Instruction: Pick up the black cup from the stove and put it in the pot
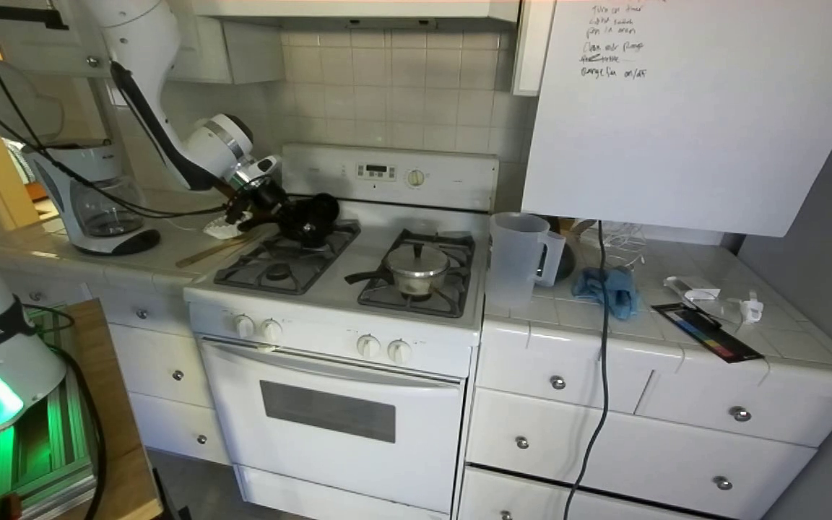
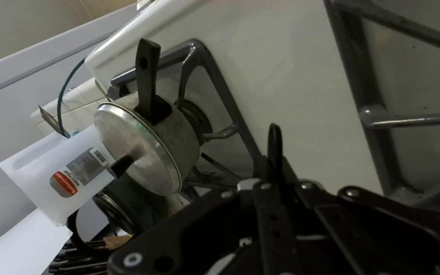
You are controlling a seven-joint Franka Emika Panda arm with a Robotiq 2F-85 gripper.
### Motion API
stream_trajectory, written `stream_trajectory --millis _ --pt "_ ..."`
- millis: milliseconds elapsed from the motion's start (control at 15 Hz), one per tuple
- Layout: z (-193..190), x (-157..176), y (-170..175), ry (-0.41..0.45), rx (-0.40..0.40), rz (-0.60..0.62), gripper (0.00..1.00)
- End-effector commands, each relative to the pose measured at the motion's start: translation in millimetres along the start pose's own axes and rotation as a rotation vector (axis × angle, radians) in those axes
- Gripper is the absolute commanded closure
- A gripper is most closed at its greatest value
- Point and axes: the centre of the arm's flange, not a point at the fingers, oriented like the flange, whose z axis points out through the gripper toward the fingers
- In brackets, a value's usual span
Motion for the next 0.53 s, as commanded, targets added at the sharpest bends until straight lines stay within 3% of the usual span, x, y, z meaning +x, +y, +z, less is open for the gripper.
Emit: stream_trajectory --millis 0,467 --pt "5 -3 4 -0.01 -0.031 -0.006 0.99" --pt "-32 35 -37 0.121 -0.035 -0.199 0.99"
